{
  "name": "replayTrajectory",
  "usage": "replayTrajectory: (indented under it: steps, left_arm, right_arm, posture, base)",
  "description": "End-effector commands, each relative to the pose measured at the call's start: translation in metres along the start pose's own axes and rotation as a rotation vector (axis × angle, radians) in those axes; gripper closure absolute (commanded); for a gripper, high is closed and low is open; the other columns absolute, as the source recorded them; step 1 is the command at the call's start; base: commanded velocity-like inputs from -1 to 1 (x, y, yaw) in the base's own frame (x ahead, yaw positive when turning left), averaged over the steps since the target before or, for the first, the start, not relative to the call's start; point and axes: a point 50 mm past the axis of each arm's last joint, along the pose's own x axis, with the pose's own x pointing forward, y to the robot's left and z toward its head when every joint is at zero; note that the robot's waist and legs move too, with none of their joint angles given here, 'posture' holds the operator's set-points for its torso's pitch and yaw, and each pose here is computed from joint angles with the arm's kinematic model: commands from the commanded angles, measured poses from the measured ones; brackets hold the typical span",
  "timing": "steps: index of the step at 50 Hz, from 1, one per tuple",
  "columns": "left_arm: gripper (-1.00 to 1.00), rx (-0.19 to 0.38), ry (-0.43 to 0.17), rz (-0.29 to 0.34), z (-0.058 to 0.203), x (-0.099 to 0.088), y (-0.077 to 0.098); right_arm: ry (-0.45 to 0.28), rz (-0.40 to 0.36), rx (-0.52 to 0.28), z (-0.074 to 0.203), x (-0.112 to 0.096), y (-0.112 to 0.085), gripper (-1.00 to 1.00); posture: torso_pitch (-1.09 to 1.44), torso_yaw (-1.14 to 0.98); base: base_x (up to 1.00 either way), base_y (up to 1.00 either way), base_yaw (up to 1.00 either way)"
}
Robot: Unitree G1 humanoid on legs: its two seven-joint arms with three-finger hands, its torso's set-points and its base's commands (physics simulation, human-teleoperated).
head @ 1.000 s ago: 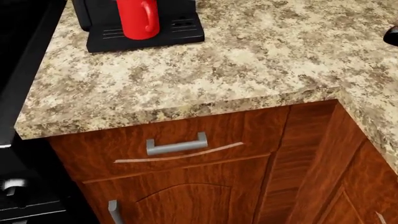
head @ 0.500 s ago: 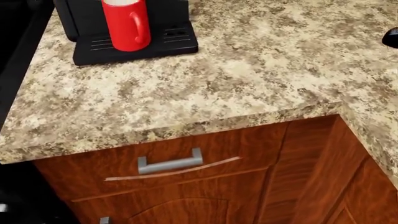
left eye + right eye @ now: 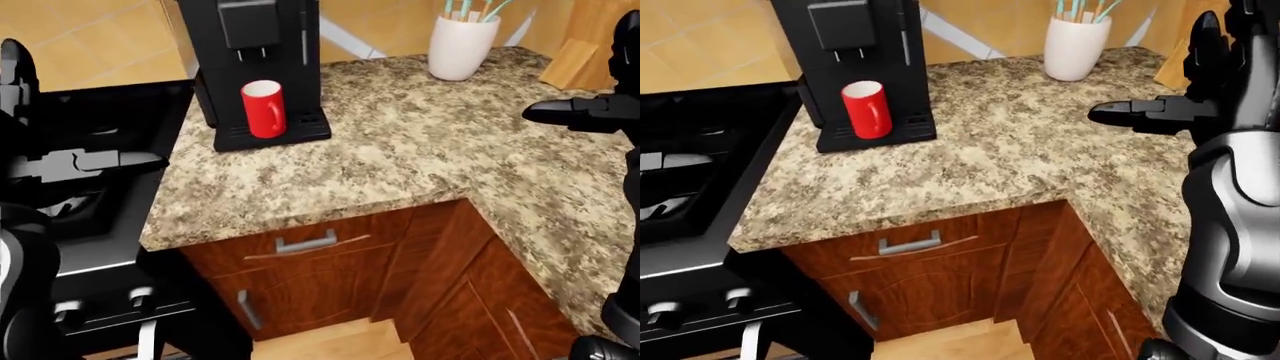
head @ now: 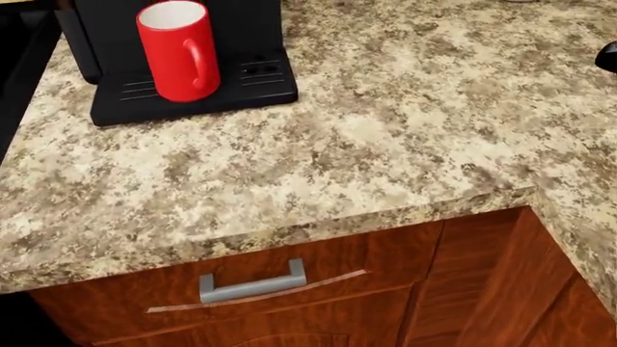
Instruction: Pick the mug from under the coffee machine dispenser and place it on the counter.
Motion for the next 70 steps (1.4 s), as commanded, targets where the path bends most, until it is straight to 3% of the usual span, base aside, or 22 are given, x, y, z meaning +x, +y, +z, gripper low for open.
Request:
replayTrajectory:
  steps: [1, 57, 62, 65, 67, 70]
  left_arm:
    - [-1.0, 0.013, -0.057, 0.018, 0.01, 0.001, 0.003]
    - [-1.0, 0.013, -0.062, 0.022, 0.013, 0.001, 0.005]
    - [-1.0, 0.013, -0.059, 0.023, 0.012, 0.0, 0.005]
    - [-1.0, 0.013, -0.058, 0.021, 0.012, 0.001, 0.005]
    - [-1.0, 0.013, -0.056, 0.019, 0.01, 0.0, 0.003]
    - [-1.0, 0.013, -0.058, 0.019, 0.012, 0.001, 0.004]
  right_arm:
    - [-0.076, 0.003, -0.005, 0.015, 0.001, 0.0, -1.0]
    - [-0.08, -0.017, -0.014, 0.017, 0.003, -0.001, -1.0]
    - [-0.06, -0.006, 0.019, 0.016, 0.002, 0.001, -1.0]
    - [-0.041, -0.049, 0.05, 0.015, 0.007, -0.004, -1.0]
    - [-0.032, -0.115, -0.041, 0.009, 0.01, -0.005, -1.0]
    - [-0.023, -0.141, -0.105, -0.002, 0.009, -0.003, -1.0]
  posture:
    - [0.0, 0.0]
    - [0.0, 0.0]
    - [0.0, 0.0]
    - [0.0, 0.0]
    - [0.0, 0.0]
    - [0.0, 0.0]
  base:
    - [0.1, 0.0, 0.0]
    - [0.07, 0.0, 0.0]
    - [0.0, 0.0, 0.0]
    - [0.0, 0.0, 0.0]
    - [0.0, 0.0, 0.0]
    - [0.0, 0.0, 0.0]
